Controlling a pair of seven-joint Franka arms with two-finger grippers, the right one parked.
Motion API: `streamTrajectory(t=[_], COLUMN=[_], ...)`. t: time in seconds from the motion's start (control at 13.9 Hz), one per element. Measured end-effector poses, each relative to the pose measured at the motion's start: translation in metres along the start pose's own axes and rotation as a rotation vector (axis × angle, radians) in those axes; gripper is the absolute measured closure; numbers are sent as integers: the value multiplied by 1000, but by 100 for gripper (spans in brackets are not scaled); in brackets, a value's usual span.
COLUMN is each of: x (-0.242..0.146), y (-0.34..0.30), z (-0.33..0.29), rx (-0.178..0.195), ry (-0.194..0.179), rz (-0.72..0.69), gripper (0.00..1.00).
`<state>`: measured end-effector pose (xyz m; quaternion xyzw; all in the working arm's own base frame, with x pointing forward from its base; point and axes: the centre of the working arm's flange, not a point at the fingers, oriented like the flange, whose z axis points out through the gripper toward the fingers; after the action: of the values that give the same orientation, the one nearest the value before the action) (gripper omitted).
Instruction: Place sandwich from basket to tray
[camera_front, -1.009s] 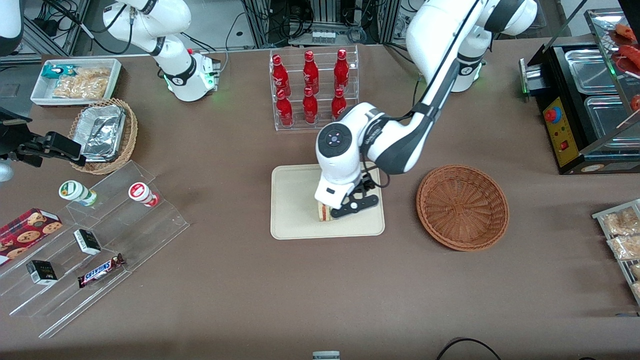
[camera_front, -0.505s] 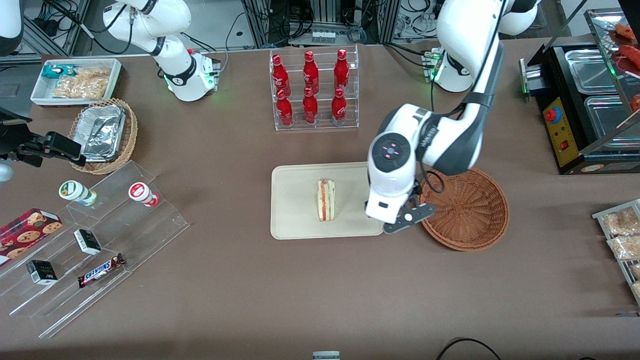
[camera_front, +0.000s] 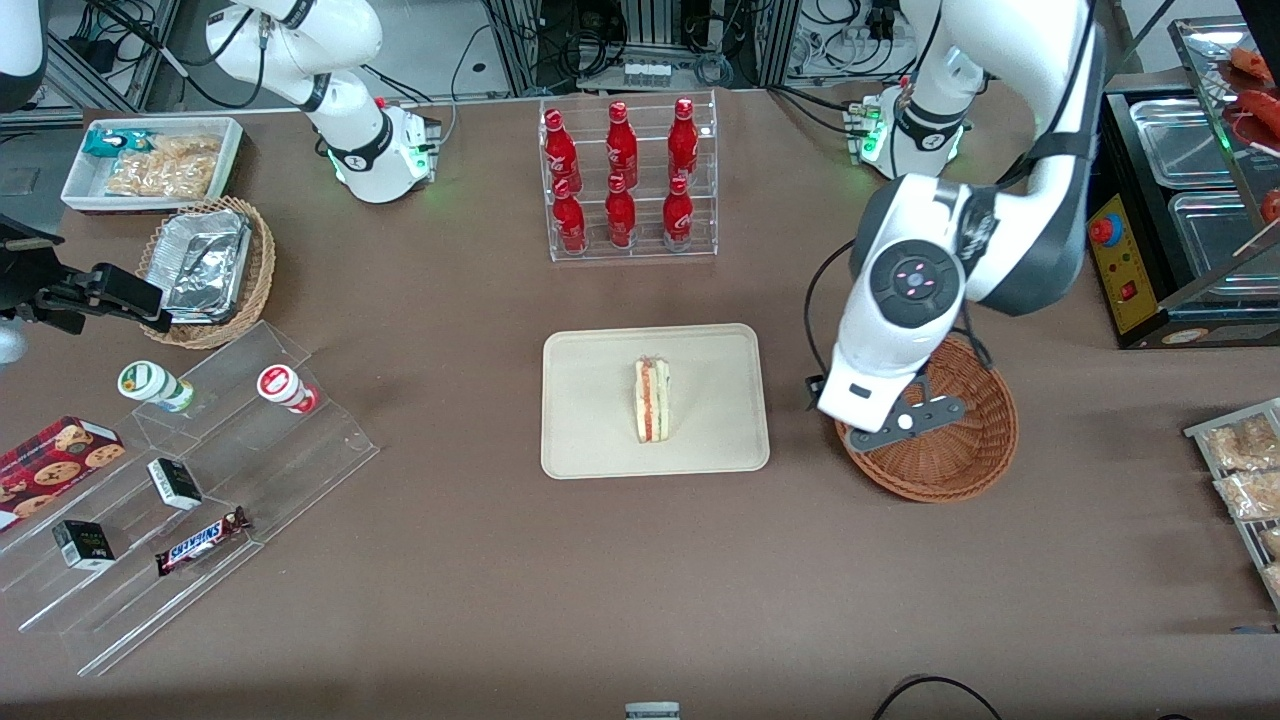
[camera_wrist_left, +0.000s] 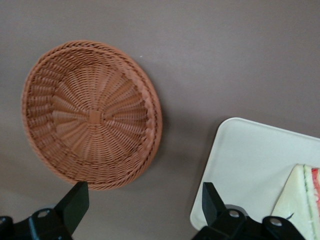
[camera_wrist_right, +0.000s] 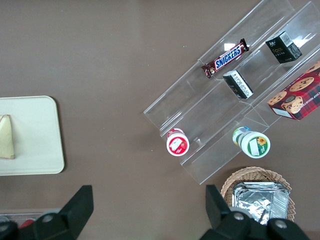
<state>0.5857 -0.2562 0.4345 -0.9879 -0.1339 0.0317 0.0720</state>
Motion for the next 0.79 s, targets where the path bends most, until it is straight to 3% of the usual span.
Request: streamTrajectory(t=[0.22,0.5,0.79], x=[7,13,8], y=[-37,-106,-162], z=[-23,-51,-89], rx=[-21,-48,-60], ry=[-28,-119,-112], rz=[-8,143,239], gripper=[0,0,0])
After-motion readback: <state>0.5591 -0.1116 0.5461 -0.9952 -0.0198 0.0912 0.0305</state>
